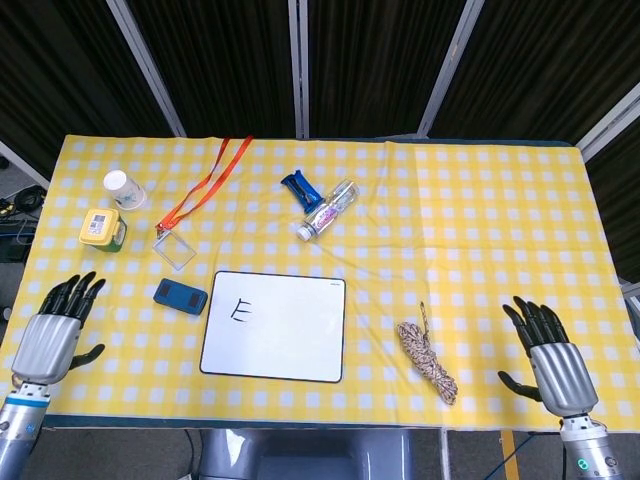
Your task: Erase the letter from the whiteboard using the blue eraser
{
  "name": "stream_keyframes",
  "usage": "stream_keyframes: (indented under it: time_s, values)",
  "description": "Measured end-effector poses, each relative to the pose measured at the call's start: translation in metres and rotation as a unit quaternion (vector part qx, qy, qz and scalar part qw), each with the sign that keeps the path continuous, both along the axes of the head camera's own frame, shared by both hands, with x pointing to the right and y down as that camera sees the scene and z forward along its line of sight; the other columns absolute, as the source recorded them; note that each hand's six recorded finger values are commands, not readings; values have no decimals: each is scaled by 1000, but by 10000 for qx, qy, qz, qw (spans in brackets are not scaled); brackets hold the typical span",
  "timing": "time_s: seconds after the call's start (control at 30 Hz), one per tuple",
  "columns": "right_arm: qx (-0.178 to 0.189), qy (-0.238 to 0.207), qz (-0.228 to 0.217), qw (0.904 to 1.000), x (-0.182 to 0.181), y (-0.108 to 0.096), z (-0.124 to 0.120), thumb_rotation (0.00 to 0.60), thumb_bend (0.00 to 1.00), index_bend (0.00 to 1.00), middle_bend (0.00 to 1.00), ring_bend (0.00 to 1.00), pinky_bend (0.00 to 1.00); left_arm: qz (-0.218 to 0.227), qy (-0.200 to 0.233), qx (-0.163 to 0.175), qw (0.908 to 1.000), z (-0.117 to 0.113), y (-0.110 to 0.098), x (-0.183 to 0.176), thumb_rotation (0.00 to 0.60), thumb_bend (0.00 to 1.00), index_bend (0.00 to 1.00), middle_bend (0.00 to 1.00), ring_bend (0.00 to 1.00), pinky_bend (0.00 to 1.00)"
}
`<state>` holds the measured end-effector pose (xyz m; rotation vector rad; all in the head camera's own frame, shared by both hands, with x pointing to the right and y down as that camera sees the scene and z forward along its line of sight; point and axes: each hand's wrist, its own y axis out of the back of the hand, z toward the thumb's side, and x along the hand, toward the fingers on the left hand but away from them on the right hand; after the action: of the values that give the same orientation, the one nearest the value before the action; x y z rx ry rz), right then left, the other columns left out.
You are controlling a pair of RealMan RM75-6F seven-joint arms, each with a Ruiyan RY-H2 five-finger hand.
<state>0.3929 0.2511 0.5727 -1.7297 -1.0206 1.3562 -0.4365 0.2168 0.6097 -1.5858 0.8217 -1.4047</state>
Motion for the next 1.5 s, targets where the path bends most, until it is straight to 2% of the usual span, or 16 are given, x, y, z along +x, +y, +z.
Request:
stream_keyframes:
  time_s: [0.2,0.37,0.57,0.77,0.97,1.33,1.5]
  values:
    - [-25,-29,51,10000,2,-2,0,600,72,9,0,0,0,472,-212,-460,9976,24,-26,24,600,162,129,32,101,175]
    - [-44,-58,85,9999,4,-3,0,600,72,9,0,0,0,838,-409,-716,9931,42,-47,48,600,222,161,60,120,188]
    - [-54,-97,154,9998,7,-5,0,600,71,9,0,0,0,1111,-508,-990,9876,63,-61,76,600,226,224,108,156,217]
    - [-83,-118,190,9997,9,-6,0,600,72,9,0,0,0,1302,-570,-1247,9820,83,-62,100,600,231,229,113,159,218]
    - [-72,-151,231,9996,11,-7,-1,600,72,9,0,0,0,1292,-631,-1357,9803,98,-61,112,600,235,251,131,174,230]
    - [-91,-155,227,9996,10,-6,-1,600,72,9,0,0,0,1211,-713,-1355,9808,108,-67,119,600,243,263,140,178,233]
    - [-104,-145,231,9996,11,-7,0,600,72,10,0,0,0,1232,-740,-1437,9791,113,-67,123,600,306,291,164,198,250]
